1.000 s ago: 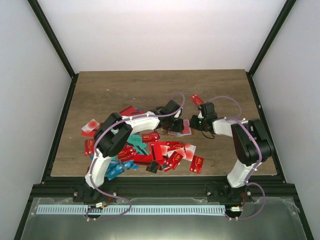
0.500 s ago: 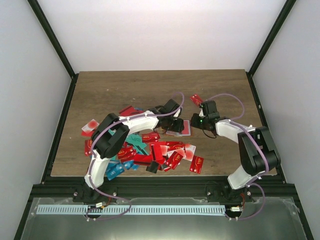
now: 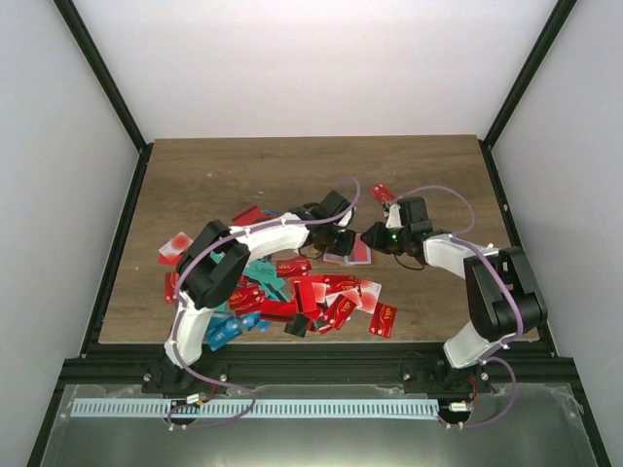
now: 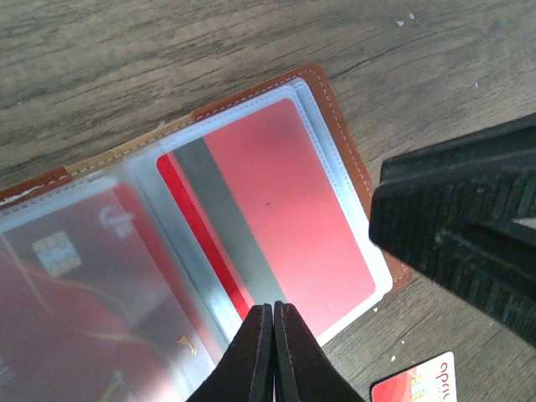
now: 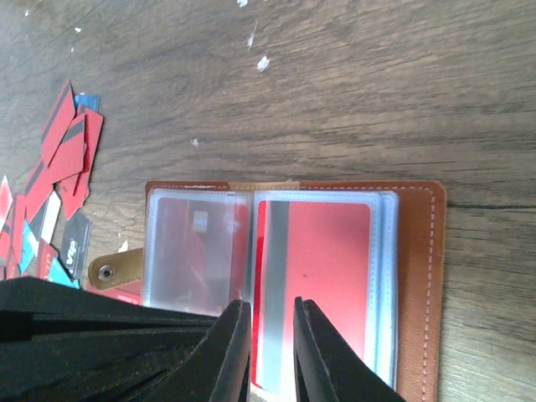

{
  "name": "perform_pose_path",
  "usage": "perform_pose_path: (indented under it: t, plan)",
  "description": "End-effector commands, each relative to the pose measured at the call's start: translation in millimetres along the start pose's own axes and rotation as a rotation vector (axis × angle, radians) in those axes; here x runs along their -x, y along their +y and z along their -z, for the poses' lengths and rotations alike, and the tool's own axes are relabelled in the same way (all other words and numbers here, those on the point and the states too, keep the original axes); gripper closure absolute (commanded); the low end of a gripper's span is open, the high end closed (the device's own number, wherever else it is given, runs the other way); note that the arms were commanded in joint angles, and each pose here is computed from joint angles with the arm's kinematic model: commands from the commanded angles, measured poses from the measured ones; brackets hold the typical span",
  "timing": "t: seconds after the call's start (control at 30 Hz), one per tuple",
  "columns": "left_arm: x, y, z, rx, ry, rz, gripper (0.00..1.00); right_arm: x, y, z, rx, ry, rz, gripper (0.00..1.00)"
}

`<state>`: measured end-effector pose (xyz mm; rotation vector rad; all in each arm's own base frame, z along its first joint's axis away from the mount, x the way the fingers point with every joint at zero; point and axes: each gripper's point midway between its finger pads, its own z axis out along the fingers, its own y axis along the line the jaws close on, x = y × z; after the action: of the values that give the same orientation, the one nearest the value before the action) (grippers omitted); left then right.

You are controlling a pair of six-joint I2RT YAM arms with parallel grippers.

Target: Put the credit cards into the card holder

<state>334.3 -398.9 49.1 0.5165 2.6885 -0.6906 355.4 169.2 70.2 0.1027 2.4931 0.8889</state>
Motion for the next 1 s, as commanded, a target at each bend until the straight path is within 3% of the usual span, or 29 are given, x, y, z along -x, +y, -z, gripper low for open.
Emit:
perform_pose_path:
  t: [0.0, 0.27, 0.97]
  plan:
    - [9, 1, -4, 0.009, -0.012, -0.015, 0.96, -3, 5, -2, 0.065, 0.021, -0.003, 0.83]
    - [5, 10, -17, 0.038, 0.007, -0.014, 0.96, -6, -1, -9, 0.059, 0.041, -0.017, 0.82]
    - [-16, 25, -38, 0.061, 0.063, 0.011, 0.96, -3, -21, -3, -0.062, 0.000, -0.013, 0.61]
